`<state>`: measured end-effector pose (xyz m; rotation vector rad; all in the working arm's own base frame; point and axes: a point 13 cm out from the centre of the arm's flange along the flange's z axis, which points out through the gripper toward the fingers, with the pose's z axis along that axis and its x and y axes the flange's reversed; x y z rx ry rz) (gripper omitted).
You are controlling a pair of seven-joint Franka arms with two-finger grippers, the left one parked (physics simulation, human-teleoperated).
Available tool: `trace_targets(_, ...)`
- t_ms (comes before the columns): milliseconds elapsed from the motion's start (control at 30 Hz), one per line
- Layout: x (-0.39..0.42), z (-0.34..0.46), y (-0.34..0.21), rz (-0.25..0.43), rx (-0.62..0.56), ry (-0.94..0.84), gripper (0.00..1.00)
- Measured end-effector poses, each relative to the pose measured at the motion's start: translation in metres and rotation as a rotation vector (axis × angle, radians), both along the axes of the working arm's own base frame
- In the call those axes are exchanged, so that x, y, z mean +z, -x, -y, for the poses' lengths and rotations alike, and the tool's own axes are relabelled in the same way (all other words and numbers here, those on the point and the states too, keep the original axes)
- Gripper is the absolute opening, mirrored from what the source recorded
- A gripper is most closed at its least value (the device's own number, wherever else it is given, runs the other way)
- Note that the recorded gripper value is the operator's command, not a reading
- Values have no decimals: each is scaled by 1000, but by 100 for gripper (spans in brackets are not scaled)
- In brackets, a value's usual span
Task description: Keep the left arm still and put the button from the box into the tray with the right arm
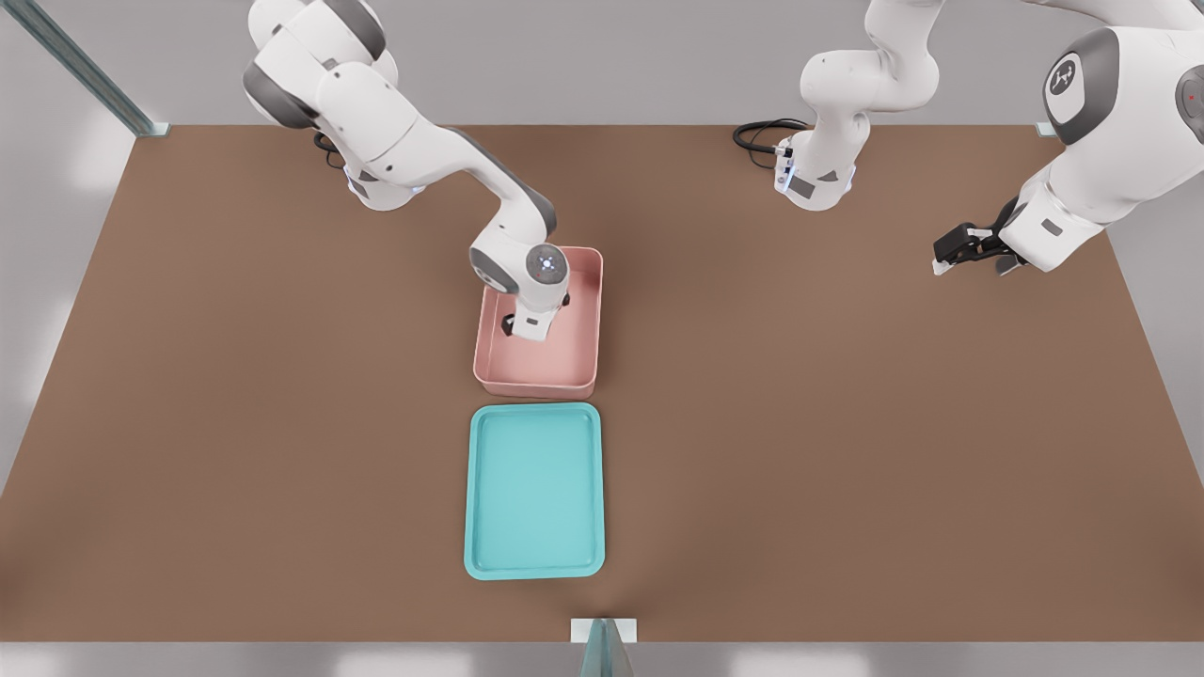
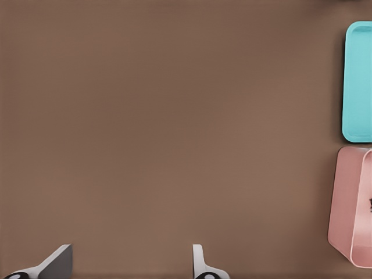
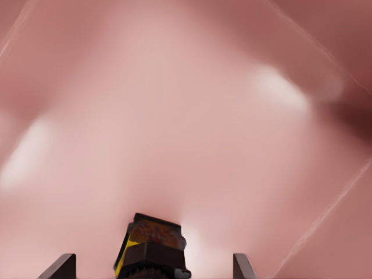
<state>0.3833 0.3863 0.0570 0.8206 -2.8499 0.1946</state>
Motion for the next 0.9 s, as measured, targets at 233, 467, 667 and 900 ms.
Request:
trace_targets(233, -5, 4, 12, 9, -24, 14, 73)
trace_targets(467, 4, 1, 2, 26, -71, -4, 39)
trace_targets(667, 153, -11, -126, 133, -244, -236, 38)
trace_targets(900, 133, 29, -322, 206, -381, -339, 39)
